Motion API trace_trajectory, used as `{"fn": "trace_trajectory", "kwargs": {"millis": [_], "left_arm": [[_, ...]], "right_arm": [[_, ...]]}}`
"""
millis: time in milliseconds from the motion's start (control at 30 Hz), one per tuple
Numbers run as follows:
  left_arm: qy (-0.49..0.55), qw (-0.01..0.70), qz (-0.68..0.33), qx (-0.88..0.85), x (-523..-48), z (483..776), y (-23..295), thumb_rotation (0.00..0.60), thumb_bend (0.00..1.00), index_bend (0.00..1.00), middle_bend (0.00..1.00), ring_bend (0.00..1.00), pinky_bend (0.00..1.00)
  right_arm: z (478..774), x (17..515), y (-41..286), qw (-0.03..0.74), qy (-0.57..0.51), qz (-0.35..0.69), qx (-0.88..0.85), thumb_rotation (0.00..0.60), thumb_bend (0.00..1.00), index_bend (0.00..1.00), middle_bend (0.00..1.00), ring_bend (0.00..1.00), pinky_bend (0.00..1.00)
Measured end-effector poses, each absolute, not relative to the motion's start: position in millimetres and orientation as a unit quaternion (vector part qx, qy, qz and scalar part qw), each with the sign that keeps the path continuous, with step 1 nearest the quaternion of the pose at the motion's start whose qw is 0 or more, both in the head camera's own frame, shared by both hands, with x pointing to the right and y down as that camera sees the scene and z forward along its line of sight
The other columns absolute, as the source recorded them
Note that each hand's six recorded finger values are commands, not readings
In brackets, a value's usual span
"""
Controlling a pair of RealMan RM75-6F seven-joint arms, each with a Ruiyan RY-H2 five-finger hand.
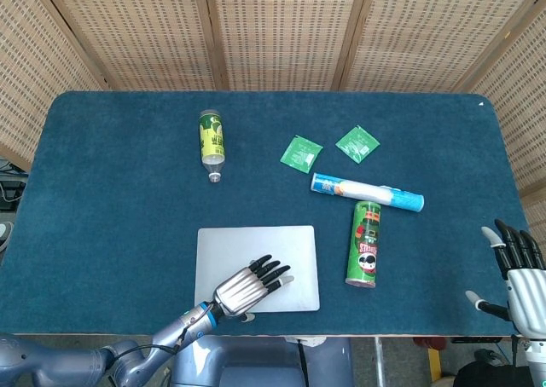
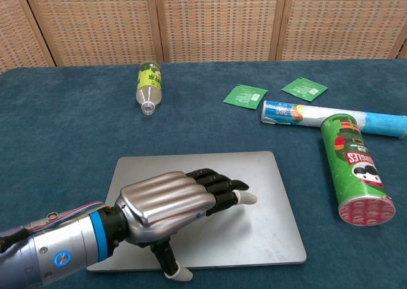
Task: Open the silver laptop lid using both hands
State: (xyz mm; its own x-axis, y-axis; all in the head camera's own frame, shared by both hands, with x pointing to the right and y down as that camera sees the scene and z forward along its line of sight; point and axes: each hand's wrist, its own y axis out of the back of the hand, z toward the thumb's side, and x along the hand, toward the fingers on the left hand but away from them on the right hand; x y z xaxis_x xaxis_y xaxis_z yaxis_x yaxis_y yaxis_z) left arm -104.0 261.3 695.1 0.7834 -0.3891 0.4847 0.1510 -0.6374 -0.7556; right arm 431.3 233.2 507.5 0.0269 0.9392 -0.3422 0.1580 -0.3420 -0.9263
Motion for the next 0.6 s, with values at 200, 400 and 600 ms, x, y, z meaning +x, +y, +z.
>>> {"fn": "trace_trajectory", "kwargs": {"millis": [200,400,600], "left_arm": [[0.074,0.422,-0.322,-0.844,-104.1,693.6,260.3,0.6,0.34,0.0,0.0,0.0,0.0],[0.077,0.428,-0.323,-0.84,-106.5,691.2,256.5,0.6,0.34,0.0,0.0,0.0,0.0],[0.086,0.448,-0.325,-0.829,-107.6,686.9,247.7,0.6,0.34,0.0,0.0,0.0,0.0]], "right_arm": [[507.2,431.8,233.1,0.362,-0.444,0.538,-0.618,0.6,0.0,0.0,0.0,0.0,0.0],[507.7,430.6,233.5,0.363,-0.443,0.538,-0.619,0.6,0.0,0.0,0.0,0.0,0.0],[508.3,430.7,233.8,0.362,-0.442,0.538,-0.62,0.6,0.0,0.0,0.0,0.0,0.0]]}}
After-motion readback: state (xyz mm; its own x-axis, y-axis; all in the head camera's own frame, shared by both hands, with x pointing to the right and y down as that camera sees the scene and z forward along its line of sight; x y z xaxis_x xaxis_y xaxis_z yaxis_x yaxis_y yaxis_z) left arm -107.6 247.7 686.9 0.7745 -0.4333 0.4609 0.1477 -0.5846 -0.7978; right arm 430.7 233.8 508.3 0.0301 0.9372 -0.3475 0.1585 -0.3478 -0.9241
